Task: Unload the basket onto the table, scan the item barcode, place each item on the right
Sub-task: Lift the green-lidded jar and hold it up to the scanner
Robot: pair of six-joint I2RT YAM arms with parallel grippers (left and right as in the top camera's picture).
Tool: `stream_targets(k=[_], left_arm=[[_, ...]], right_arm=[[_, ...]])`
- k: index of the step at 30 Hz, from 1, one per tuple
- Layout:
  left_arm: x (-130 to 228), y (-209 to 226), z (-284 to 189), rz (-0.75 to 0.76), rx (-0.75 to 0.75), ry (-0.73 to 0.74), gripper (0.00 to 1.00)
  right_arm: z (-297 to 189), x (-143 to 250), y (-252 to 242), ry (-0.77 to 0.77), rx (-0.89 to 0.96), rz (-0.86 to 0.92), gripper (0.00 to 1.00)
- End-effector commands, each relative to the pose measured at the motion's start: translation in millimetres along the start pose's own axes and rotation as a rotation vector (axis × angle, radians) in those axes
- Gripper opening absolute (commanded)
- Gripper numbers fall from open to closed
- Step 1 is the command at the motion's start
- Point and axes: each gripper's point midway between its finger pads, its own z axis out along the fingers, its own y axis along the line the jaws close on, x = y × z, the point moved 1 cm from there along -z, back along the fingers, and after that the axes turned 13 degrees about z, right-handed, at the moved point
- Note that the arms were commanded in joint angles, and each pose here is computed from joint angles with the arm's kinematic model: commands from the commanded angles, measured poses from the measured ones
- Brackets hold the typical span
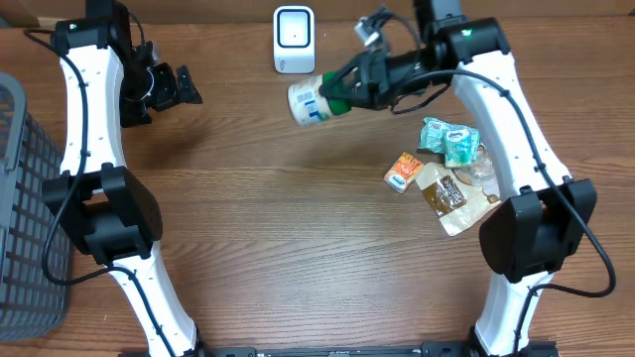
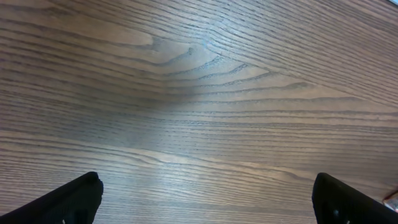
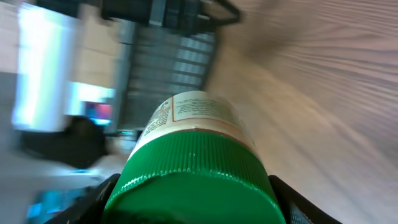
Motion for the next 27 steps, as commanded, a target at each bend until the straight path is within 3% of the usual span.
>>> stream_targets(k=[1, 5, 9, 19, 27], left_arm=[[-2.1, 4.3, -4.2, 0.0, -0.012, -0.013, 0.99], [-2.1, 4.3, -4.2, 0.0, -0.012, -0.013, 1.0], [-2.1, 4.3, -4.2, 0.0, -0.012, -0.013, 1.0], [-2.1, 4.3, -4.2, 0.0, -0.012, -0.013, 0.99], [-2.1, 4.3, -4.2, 0.0, -0.012, -0.013, 1.0]], right_arm=[[9.2, -10.6, -16.5, -0.093, 0.325, -0.117, 0.54], [11.1, -42.6, -55.8, -0.262, 0.771, -0.243, 0.55], [10.9, -81.3, -67.6, -0.452, 1.001, -0.354, 0.55], [41.2, -177.8, -55.7, -0.702, 1.019, -0.847, 0.49], [63.9, -217.0, -78.0, -0.746, 1.16, -1.218, 0.47]])
